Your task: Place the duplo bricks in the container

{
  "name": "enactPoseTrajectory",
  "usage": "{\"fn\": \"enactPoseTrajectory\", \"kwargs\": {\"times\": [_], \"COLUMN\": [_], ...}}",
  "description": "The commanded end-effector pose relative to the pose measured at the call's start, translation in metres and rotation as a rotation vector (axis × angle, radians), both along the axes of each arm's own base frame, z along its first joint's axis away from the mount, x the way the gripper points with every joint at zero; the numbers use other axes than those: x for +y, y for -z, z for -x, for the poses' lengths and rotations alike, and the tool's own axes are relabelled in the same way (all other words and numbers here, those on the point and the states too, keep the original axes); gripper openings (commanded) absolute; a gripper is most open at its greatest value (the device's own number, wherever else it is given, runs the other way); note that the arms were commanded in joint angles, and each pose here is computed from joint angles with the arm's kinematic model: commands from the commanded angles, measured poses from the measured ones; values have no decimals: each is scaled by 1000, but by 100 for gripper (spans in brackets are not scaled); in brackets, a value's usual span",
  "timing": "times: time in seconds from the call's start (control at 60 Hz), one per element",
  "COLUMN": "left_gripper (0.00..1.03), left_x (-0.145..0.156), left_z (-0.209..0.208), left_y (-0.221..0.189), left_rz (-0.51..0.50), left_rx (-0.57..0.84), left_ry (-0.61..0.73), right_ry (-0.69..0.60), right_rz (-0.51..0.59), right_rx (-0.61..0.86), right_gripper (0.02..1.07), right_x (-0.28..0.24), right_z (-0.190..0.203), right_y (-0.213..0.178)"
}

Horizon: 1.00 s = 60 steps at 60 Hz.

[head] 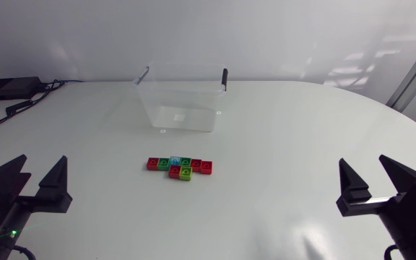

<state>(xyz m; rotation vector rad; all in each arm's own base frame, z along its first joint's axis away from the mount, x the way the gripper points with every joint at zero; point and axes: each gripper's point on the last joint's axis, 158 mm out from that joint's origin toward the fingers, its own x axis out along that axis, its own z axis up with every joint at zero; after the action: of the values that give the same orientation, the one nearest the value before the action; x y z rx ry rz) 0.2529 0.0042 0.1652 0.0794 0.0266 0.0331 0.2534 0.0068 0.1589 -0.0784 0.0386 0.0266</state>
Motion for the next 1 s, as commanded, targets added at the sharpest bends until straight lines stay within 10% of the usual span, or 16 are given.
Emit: {"fn": "enactPoseTrajectory", "kwargs": {"times": [0.0,0.533,0.983], "left_gripper": [99,94,86], "left_x": [5,-6,-26], "left_z": [0,-1,-80], "left_y": [8,-53,-18], "left_rz": [18,15,-27], "left_rx": [9,32,428], "left_ry": [-20,23,82], "right_ry": [-25,-52,-121], "right_rz": [-15,-22,-28], "right_rx": [23,-40,274], "right_gripper": [103,103,103], "right_x": [7,13,40], "right_z": [0,1,-54], "right_y": [11,-33,-31]}}
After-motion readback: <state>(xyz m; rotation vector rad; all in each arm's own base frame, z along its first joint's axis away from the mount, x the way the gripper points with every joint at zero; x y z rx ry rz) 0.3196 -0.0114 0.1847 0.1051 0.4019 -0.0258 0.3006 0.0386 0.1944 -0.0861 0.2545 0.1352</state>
